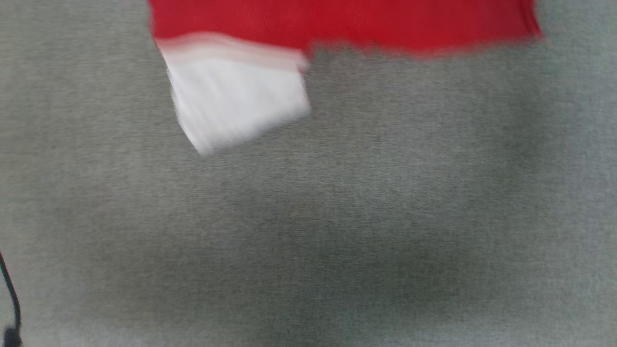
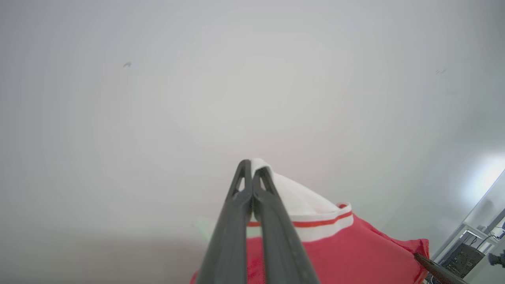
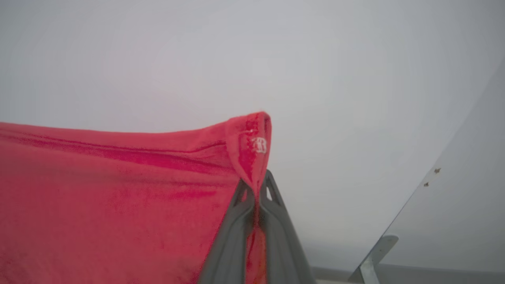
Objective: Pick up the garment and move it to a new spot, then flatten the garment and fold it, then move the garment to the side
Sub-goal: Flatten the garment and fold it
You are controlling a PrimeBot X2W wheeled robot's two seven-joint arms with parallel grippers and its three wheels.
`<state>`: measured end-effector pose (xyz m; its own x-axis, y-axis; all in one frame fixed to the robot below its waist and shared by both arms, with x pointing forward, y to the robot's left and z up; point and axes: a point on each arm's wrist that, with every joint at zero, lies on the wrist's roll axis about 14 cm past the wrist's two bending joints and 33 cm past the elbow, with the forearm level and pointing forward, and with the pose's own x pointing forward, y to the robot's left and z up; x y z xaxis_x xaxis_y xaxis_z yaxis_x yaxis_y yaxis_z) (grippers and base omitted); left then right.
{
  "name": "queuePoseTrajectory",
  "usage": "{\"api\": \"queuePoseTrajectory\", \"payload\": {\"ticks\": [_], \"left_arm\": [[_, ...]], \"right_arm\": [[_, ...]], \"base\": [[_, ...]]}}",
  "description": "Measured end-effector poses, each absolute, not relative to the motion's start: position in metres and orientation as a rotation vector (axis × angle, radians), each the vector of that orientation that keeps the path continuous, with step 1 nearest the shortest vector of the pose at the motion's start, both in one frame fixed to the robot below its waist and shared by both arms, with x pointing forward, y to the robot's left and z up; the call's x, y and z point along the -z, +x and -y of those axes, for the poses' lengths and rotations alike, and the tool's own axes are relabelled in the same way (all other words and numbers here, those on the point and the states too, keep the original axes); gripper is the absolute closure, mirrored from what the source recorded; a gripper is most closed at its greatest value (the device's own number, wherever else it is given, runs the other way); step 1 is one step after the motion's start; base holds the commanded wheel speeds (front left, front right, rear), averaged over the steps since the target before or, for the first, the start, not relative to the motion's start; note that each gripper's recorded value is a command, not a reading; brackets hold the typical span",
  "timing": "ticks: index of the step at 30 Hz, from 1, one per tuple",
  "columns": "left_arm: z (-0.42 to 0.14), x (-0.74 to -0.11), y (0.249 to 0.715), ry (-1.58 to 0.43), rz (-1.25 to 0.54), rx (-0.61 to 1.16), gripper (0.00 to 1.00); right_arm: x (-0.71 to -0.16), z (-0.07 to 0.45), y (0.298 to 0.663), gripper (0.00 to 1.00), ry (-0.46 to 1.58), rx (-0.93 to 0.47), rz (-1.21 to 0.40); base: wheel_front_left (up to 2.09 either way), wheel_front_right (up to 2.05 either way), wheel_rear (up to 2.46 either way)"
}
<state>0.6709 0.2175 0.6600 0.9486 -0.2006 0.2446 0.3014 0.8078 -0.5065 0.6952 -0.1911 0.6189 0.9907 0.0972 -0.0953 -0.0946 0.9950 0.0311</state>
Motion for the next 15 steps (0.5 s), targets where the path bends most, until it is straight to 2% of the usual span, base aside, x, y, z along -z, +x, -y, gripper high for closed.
{"api": "queuePoseTrajectory", "payload": {"ticks": [5,8,11,15], "left_arm": [[-0.208,-0.725,0.689,-0.632,0.351,0.311,1.0],[-0.197,-0.742,0.683,-0.708,0.379,0.362,1.0],[-0.185,-0.721,0.672,-0.702,0.302,0.411,1.0],[-0.173,-0.657,0.647,-0.78,0.152,0.422,1.0]], "right_arm": [[-0.665,0.214,0.703,1.0,0.044,-0.025,0.075],[-0.658,0.214,0.704,1.0,0.045,-0.017,0.067],[-0.634,0.209,0.702,1.0,0.029,-0.028,0.01],[-0.579,0.203,0.686,1.0,0.022,-0.049,-0.12]], "base": [[0.0,0.0,0.0],[0.0,0.0,0.0],[0.0,0.0,0.0],[0.0,0.0,0.0]]}}
